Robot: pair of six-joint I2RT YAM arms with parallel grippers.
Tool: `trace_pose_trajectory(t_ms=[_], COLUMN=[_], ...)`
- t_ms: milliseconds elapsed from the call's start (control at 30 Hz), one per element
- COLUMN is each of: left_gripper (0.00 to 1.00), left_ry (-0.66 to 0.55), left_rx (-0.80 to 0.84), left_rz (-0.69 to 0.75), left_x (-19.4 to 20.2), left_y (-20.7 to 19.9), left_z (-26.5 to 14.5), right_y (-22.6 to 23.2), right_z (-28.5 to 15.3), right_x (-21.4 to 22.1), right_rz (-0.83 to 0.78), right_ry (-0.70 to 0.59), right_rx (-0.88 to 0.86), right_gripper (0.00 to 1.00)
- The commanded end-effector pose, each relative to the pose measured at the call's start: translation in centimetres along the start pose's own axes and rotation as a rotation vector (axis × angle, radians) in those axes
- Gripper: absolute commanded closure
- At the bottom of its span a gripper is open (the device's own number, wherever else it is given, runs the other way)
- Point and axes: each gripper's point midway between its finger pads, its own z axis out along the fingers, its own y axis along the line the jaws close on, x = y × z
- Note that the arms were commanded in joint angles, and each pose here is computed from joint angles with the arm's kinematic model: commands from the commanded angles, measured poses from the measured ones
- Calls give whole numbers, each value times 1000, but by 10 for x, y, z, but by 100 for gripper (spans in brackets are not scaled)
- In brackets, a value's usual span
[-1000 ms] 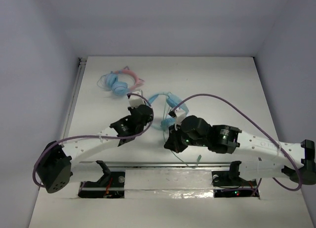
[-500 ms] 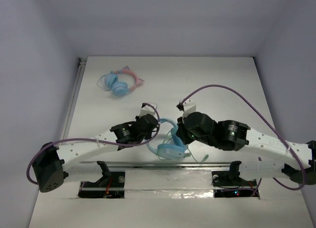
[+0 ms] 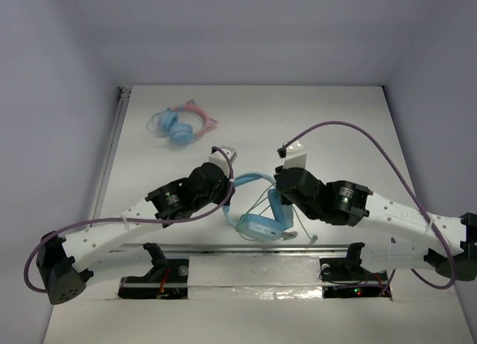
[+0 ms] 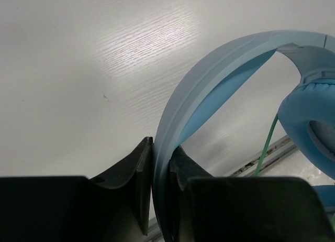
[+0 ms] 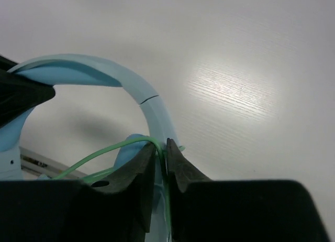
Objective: Wrap the headphones
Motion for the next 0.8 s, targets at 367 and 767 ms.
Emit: trace_pose_trajectory(t_ms=[367, 767], left_gripper=[100, 100], left_ry=[-89, -307], left_rx=[259, 298], left_rz=[-23, -143], left_x=[-44, -115], left_y=[-31, -37], left_z=[-21, -60], right_y=[-48, -27], right_z=[39, 59], right_x=[-30, -18], right_rz=[259, 463], right_ry=[-173, -264], right_rx=[64, -184], right_gripper=[73, 72])
